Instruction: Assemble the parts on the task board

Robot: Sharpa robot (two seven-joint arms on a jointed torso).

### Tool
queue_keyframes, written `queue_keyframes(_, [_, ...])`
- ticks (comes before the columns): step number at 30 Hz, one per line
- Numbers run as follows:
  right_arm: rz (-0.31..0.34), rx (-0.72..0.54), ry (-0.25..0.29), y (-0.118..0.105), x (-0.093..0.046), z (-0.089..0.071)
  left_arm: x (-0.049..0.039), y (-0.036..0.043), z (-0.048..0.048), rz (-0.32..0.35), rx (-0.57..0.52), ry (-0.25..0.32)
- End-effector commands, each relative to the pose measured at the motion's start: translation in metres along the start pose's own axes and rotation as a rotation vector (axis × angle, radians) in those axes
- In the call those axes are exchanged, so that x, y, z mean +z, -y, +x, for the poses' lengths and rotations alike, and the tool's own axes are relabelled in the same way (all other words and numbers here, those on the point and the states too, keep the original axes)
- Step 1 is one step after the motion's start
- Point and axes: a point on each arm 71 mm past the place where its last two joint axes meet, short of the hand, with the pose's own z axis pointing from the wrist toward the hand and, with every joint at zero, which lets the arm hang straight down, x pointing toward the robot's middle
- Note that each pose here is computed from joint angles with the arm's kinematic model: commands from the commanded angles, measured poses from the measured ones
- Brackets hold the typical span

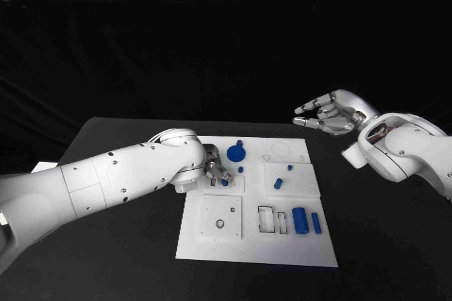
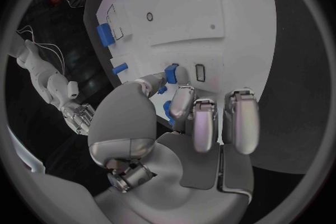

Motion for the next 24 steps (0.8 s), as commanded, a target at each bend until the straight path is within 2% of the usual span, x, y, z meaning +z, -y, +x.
queue_keyframes(1, [-0.004,0.0,-0.016,-0.0009,0.0,0.002,0.0018,-0.0021,0.0095,-0.056,0.02,-0.051])
queue_keyframes(15, [-0.005,0.001,-0.024,-0.0015,0.0003,0.0036,0.0018,-0.0064,0.0066,-0.067,-0.003,-0.027])
queue_keyframes(24, [-0.004,0.001,-0.028,-0.0008,0.0006,0.0043,-0.0018,-0.0094,0.0029,-0.055,-0.028,-0.001])
